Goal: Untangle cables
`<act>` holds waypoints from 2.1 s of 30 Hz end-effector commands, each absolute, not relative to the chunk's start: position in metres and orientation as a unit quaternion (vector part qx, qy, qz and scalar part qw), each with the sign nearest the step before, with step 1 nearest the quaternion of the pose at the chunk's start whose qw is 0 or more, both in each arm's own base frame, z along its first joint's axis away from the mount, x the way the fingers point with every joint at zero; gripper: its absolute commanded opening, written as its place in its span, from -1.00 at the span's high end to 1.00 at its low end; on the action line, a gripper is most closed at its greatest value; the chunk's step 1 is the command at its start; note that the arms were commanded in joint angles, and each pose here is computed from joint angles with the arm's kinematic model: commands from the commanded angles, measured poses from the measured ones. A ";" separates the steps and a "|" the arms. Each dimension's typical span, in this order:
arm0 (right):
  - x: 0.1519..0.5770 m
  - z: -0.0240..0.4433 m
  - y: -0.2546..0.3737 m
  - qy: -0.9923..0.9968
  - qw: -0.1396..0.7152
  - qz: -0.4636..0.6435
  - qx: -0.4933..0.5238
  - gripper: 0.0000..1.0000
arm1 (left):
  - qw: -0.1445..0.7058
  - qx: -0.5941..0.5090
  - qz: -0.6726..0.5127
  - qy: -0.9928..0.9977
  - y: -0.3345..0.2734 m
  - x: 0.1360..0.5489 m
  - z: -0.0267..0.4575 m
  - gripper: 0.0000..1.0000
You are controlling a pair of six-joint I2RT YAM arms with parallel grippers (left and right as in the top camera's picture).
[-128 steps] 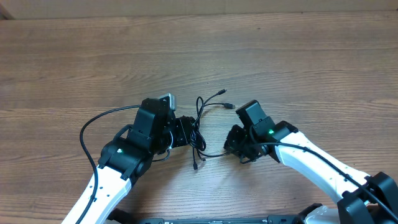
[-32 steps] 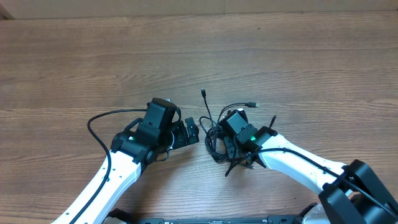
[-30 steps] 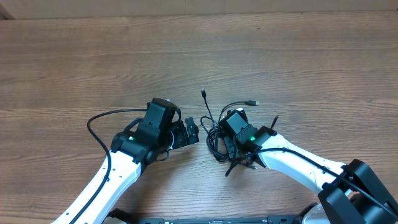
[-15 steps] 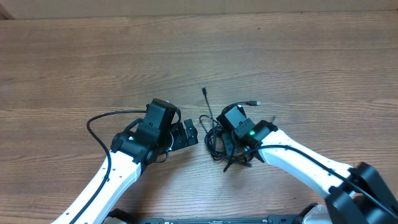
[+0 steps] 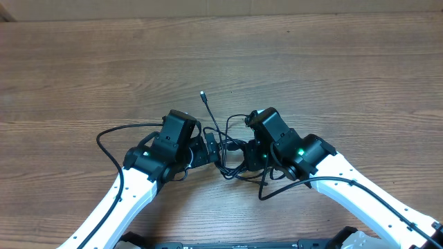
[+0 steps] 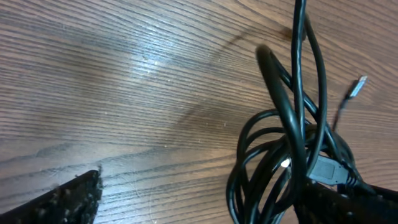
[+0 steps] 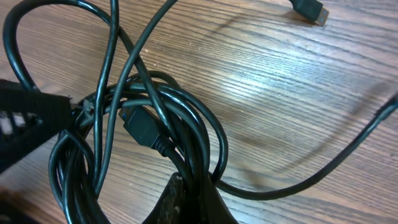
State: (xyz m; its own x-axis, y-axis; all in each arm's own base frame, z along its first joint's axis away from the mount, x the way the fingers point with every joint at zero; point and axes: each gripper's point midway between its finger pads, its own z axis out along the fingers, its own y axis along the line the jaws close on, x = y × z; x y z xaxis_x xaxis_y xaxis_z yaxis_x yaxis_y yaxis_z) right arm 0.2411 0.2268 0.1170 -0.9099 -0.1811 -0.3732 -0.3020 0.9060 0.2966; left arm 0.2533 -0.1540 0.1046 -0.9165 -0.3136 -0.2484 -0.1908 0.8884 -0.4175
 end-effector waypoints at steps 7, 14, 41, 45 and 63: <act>0.240 0.147 0.261 0.937 0.176 0.274 -0.125 0.92 | 0.100 -0.110 -0.283 0.948 -0.186 0.239 0.118 -0.47; 0.243 0.149 0.263 0.937 0.178 0.282 -0.108 0.92 | 0.077 -0.110 -0.286 0.949 -0.188 0.229 0.116 0.23; 0.242 0.194 0.283 0.897 0.203 0.375 -0.116 0.92 | 0.104 -0.194 -0.234 0.947 -0.166 0.242 0.108 0.91; 0.269 0.181 0.254 0.923 0.245 0.298 -0.012 0.92 | 0.101 -0.203 -0.235 0.945 -0.166 0.242 0.108 0.91; 0.260 0.171 0.251 0.926 0.246 0.267 -0.102 0.15 | 0.105 -0.203 -0.232 0.945 -0.165 0.243 0.108 0.91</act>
